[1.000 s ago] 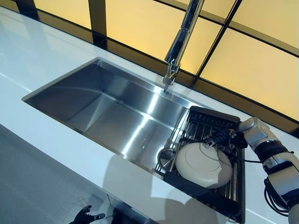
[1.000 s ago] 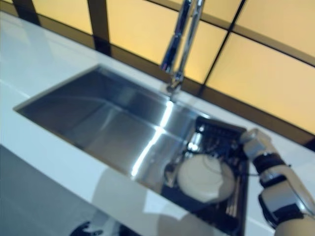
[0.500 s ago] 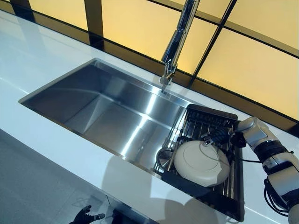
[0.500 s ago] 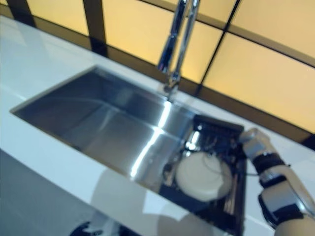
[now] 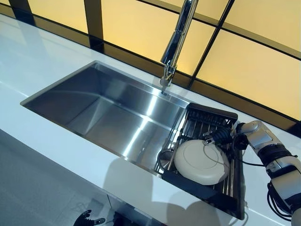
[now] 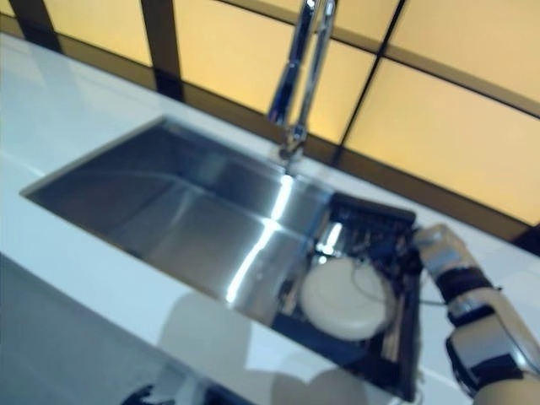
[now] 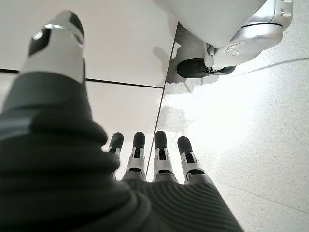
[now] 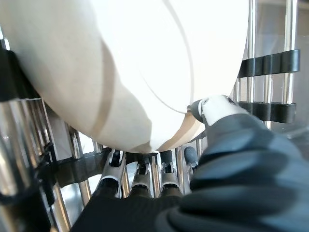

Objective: Take plates into dishwasher

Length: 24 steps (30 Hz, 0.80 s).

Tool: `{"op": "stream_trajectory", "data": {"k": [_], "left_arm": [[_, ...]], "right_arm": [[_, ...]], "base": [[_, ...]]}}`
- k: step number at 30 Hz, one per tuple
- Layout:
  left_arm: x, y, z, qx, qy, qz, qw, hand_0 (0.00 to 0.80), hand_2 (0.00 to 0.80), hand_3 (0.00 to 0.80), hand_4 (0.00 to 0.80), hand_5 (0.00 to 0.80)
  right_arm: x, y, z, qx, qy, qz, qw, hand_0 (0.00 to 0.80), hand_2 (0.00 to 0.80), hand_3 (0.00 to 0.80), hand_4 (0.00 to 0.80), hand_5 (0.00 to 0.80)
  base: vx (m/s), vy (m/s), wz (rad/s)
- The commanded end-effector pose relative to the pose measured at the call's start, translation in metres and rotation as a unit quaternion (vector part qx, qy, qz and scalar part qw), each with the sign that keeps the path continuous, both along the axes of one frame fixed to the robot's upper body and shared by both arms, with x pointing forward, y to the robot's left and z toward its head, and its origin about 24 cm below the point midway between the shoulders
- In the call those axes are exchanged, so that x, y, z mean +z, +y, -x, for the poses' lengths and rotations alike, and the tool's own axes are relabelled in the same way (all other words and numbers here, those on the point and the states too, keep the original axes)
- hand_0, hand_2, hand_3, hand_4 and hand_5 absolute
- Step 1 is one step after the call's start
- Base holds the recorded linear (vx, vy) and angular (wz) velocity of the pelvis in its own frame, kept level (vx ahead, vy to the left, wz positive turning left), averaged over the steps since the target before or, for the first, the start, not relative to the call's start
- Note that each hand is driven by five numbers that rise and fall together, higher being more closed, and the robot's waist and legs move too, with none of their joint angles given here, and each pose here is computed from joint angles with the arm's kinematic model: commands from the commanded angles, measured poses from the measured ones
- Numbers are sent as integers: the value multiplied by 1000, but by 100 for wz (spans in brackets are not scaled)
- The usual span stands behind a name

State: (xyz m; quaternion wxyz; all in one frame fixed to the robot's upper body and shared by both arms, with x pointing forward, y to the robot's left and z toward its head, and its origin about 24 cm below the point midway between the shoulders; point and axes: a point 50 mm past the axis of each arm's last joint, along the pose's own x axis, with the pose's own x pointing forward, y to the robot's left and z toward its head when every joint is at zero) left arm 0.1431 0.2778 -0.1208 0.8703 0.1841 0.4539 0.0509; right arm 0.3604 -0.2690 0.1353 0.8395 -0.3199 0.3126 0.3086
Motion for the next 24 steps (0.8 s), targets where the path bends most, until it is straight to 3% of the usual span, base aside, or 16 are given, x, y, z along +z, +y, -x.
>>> {"op": "stream_trajectory", "data": {"k": [1, 24], "left_arm": [[-2, -3, 2, -12, 0, -6, 1000, 0, 0, 0, 0, 0], [-6, -2, 9, -10, 12, -6, 1000, 0, 0, 0, 0, 0]], "right_arm": [[40, -9, 2, 20, -58, 12, 998, 800, 800, 800, 800, 800], [27, -9, 6, 28, -37, 8, 999, 800, 800, 800, 800, 800]], "base": [[0, 0, 0], [2, 1, 0]]}}
